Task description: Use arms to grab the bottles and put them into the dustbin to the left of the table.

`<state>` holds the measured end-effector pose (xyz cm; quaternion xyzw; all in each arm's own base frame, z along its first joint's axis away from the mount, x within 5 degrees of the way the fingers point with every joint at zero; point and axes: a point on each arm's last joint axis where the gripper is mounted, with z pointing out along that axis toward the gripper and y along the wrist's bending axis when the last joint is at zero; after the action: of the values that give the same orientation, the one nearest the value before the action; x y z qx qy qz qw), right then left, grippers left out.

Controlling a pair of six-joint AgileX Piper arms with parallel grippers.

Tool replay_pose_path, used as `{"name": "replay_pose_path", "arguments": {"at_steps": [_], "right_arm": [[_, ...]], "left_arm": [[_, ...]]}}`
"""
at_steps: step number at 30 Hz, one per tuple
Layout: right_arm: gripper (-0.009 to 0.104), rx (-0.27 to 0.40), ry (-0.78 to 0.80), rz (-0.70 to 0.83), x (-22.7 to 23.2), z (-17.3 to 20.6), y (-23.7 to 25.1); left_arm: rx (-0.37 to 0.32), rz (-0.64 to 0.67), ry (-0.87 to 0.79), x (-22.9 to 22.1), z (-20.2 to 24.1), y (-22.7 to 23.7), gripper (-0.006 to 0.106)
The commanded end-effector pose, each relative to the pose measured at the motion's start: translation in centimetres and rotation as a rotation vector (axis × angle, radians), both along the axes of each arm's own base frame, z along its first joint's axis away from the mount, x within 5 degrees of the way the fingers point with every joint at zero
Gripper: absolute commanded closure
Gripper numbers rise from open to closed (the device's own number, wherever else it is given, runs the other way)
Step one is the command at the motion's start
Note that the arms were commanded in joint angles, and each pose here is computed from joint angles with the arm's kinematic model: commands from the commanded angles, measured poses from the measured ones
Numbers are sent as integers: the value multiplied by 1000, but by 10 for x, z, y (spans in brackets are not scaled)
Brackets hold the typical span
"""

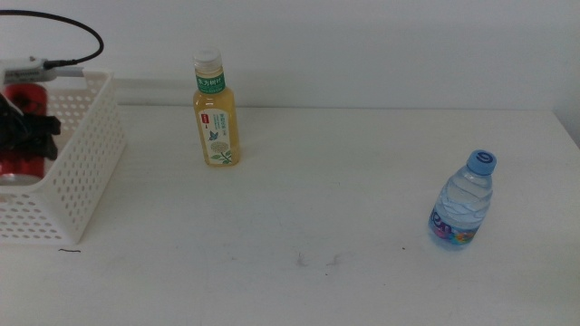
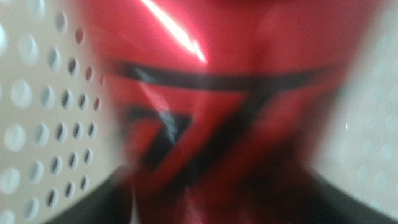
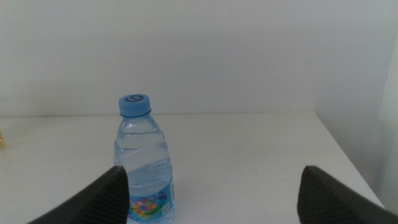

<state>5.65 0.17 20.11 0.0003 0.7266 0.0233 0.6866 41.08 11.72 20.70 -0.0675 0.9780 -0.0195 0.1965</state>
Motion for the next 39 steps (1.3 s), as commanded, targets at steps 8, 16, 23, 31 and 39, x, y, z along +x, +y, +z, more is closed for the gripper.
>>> {"name": "replay_pose_path", "arguments": {"at_steps": [8, 16, 23, 31, 39], "right_arm": [[2, -9, -9, 1, 0, 0, 0], [2, -9, -9, 1, 0, 0, 0], [2, -9, -9, 1, 0, 0, 0], [2, -9, -9, 1, 0, 0, 0], [2, -9, -9, 1, 0, 0, 0]], "left_arm": [[11, 34, -133, -13, 67, -25, 7], [-7, -36, -449, -81, 152, -108, 7], [-69, -148, -646, -153, 166, -171, 7], [-147, -280, -672, -167, 113, -209, 7], [-36, -317, -891, -154, 37, -220, 7]]}}
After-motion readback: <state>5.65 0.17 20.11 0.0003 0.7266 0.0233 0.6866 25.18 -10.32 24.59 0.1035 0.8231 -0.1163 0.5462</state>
